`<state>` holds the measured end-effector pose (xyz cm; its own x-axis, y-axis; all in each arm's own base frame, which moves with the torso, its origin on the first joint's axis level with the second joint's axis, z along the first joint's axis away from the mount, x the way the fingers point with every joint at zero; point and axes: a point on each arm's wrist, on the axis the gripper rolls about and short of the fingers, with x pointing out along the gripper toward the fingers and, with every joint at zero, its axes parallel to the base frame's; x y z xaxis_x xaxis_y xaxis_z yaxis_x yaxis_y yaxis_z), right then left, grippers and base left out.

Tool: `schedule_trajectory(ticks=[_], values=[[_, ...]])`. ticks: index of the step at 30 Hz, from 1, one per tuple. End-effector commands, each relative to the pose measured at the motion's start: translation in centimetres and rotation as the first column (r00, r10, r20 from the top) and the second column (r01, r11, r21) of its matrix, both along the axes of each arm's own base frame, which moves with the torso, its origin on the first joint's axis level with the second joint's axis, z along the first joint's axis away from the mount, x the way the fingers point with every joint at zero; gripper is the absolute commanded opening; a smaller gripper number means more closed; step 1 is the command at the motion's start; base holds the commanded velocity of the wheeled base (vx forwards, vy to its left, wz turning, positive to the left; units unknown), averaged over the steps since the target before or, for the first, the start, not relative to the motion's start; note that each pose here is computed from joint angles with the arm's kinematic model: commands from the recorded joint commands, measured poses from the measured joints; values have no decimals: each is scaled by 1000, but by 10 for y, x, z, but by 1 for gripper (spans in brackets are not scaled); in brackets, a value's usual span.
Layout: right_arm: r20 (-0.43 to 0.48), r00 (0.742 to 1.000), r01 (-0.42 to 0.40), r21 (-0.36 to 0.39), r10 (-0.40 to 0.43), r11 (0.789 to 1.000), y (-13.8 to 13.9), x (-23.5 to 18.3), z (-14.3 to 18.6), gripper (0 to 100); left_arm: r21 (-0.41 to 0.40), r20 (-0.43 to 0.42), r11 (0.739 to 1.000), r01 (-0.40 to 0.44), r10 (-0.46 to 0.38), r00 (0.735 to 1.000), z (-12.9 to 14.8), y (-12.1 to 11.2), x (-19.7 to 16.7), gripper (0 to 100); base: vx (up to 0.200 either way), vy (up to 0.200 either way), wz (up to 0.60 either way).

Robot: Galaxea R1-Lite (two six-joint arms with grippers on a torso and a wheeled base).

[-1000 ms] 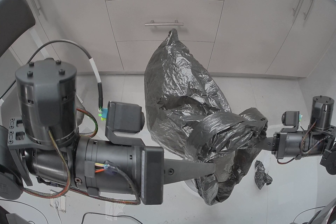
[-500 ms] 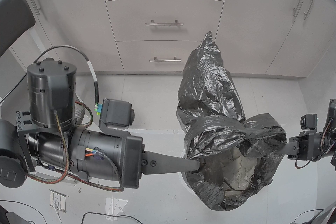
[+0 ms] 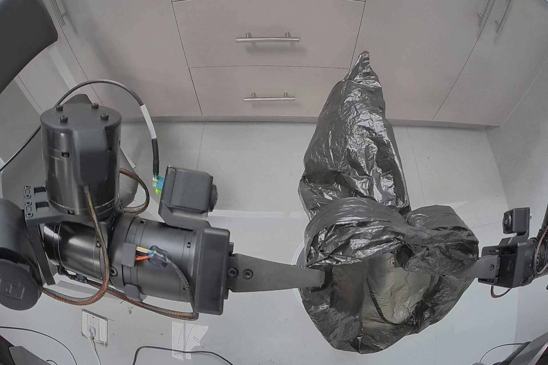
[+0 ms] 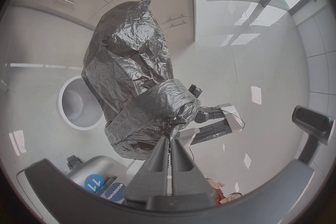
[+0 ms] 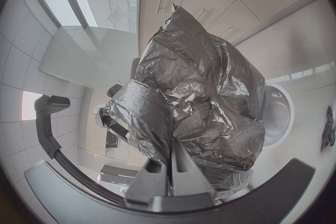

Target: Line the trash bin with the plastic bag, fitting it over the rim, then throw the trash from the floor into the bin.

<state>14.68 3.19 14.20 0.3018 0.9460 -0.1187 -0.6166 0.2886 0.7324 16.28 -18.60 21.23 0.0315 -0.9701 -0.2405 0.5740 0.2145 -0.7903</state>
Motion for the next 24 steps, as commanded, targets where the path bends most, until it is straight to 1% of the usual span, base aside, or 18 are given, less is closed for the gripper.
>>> schedule_trajectory(ticks=[1,2,4,9,10,19,21,24], values=[[25,998,-58,31,57,998,6,-26,10,0,-24,-5,999,37,-38,999,8,-2,-13,0,0,0,0],[25,998,-58,31,57,998,6,-26,10,0,-24,-5,999,37,-38,999,8,-2,-13,0,0,0,0],[14,997,-80,56,79,995,8,-34,17,0,-27,-5,998,54,-54,999,9,-3,-17,0,0,0,0],[20,996,-86,69,85,994,8,-43,20,0,-22,-22,998,63,-63,998,7,-3,-21,0,0,0,0],[1,997,-82,75,83,994,7,-48,17,0,-30,-26,997,69,-70,997,9,0,-27,0,0,0,0],[-46,996,-72,68,75,995,6,-49,6,0,-13,-44,998,67,-68,997,2,2,-28,0,0,0,0],[-66,996,-55,59,59,997,6,-44,3,0,6,-54,998,61,-61,997,-4,2,-26,0,0,0,0],[-54,997,-51,32,53,998,7,-36,-3,0,28,-73,998,50,-48,996,-12,0,-20,0,0,0,0]])
